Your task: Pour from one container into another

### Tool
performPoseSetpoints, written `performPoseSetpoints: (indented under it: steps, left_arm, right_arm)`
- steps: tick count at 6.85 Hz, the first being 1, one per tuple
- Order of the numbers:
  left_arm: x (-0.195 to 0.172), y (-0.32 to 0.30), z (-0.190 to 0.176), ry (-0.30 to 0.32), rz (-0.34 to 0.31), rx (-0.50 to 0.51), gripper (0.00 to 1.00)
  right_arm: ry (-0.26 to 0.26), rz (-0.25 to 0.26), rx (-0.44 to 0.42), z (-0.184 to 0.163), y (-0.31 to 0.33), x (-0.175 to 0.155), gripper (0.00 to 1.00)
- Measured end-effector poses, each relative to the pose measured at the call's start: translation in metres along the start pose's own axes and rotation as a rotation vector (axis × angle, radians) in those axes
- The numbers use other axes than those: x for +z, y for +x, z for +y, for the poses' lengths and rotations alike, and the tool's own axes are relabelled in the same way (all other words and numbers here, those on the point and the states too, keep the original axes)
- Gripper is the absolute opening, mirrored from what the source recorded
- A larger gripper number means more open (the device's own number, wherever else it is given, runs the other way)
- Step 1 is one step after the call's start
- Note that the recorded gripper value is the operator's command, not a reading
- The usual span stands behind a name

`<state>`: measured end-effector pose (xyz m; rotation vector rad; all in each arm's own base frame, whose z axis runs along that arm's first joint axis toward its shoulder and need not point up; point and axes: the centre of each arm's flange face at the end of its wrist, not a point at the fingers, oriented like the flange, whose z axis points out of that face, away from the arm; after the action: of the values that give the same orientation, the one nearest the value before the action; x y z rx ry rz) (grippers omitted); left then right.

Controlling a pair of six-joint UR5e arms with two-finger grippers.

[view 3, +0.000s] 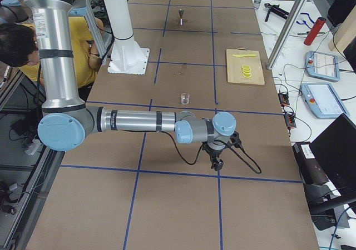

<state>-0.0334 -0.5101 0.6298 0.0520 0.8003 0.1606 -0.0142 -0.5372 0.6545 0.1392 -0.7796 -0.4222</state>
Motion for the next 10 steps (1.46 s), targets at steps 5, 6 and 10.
performPoseSetpoints:
  steps: [5,6,10]
  left_arm:
    - [0.0,0.0,-0.002,0.012,0.0,0.008,1.0]
    - [0.001,-0.001,-0.001,0.01,0.0,0.007,1.0]
    - [0.004,-0.004,0.001,0.004,0.001,0.002,1.0]
  right_arm:
    - [0.035,-0.001,-0.014,-0.014,-0.003,-0.019,1.0]
    - [0.045,-0.01,0.001,-0.013,-0.001,-0.028,1.0]
    - [0.065,-0.031,0.036,-0.004,0.0,-0.05,1.0]
